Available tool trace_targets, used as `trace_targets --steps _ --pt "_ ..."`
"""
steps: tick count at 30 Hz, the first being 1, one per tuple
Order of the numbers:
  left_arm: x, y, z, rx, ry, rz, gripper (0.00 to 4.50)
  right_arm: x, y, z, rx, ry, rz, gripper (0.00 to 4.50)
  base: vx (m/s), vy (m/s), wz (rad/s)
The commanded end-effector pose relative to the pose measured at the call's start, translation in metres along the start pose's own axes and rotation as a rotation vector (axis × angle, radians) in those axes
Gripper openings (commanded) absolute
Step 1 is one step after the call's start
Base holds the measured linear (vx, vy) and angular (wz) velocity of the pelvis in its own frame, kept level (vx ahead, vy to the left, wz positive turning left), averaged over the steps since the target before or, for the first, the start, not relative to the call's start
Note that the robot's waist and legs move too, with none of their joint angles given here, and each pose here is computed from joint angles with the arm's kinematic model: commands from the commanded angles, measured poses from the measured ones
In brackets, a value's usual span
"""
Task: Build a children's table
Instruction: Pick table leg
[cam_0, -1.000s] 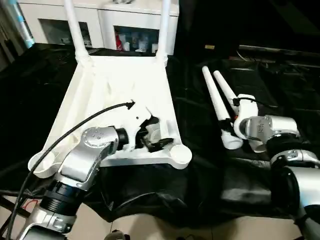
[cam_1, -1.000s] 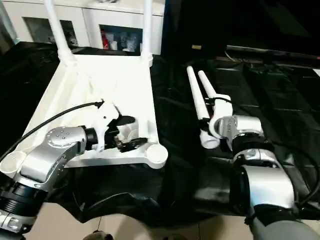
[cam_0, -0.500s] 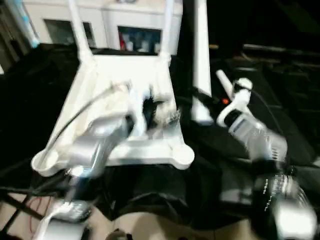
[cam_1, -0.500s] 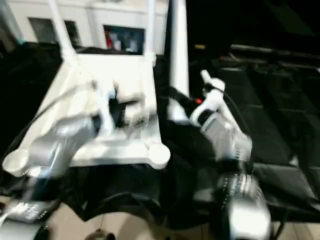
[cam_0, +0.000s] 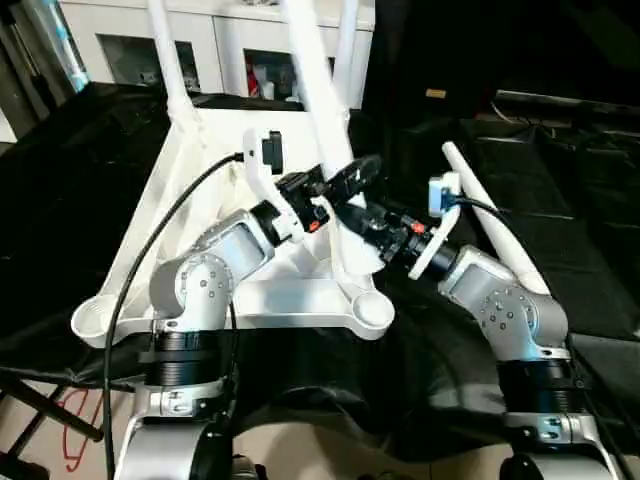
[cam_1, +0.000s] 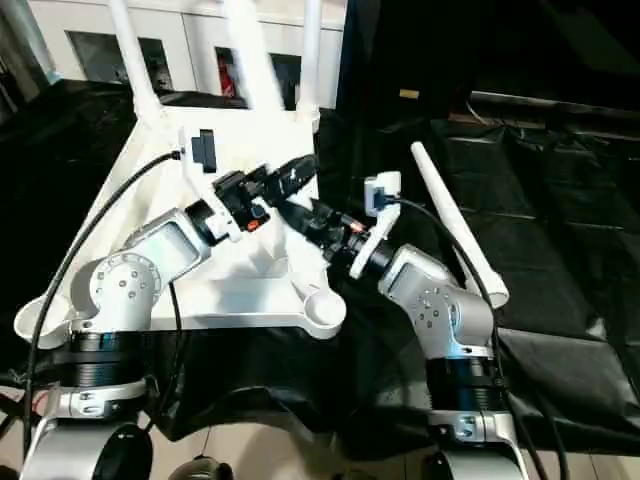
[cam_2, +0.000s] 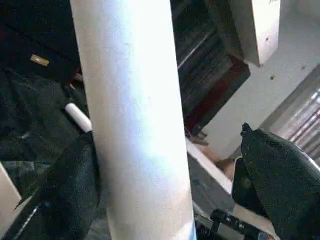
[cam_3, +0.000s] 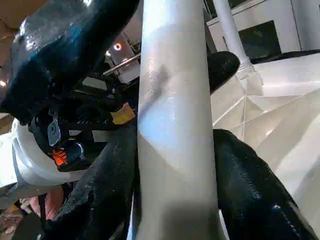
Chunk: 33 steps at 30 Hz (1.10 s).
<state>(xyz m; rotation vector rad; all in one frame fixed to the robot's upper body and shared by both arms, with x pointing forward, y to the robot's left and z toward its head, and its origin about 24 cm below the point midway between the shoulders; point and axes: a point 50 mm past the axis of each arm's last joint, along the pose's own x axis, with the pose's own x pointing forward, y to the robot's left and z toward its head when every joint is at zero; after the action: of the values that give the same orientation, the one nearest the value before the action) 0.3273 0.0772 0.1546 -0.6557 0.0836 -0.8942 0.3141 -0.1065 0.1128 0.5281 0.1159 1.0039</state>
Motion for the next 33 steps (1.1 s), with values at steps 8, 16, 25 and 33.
trace_targets --steps 8,16,25,33 --pt "0.004 -0.011 0.008 -0.015 -0.025 -0.038 4.16 -0.003 0.004 0.0 -0.015 0.023 0.016 1.88 0.0 0.0 0.0" --pt "0.005 -0.01 0.007 0.012 -0.014 0.019 3.41 -0.001 0.002 -0.004 -0.112 0.078 -0.049 1.88 0.0 0.0 0.0" --pt "0.012 0.011 0.014 -0.015 -0.073 0.271 2.86 0.02 0.002 -0.009 -0.302 0.15 -0.214 1.88 0.0 0.0 0.0" --pt "0.009 0.016 0.014 -0.023 -0.088 0.338 2.07 0.038 0.015 -0.015 -0.364 0.158 -0.208 1.88 0.0 0.0 0.0"
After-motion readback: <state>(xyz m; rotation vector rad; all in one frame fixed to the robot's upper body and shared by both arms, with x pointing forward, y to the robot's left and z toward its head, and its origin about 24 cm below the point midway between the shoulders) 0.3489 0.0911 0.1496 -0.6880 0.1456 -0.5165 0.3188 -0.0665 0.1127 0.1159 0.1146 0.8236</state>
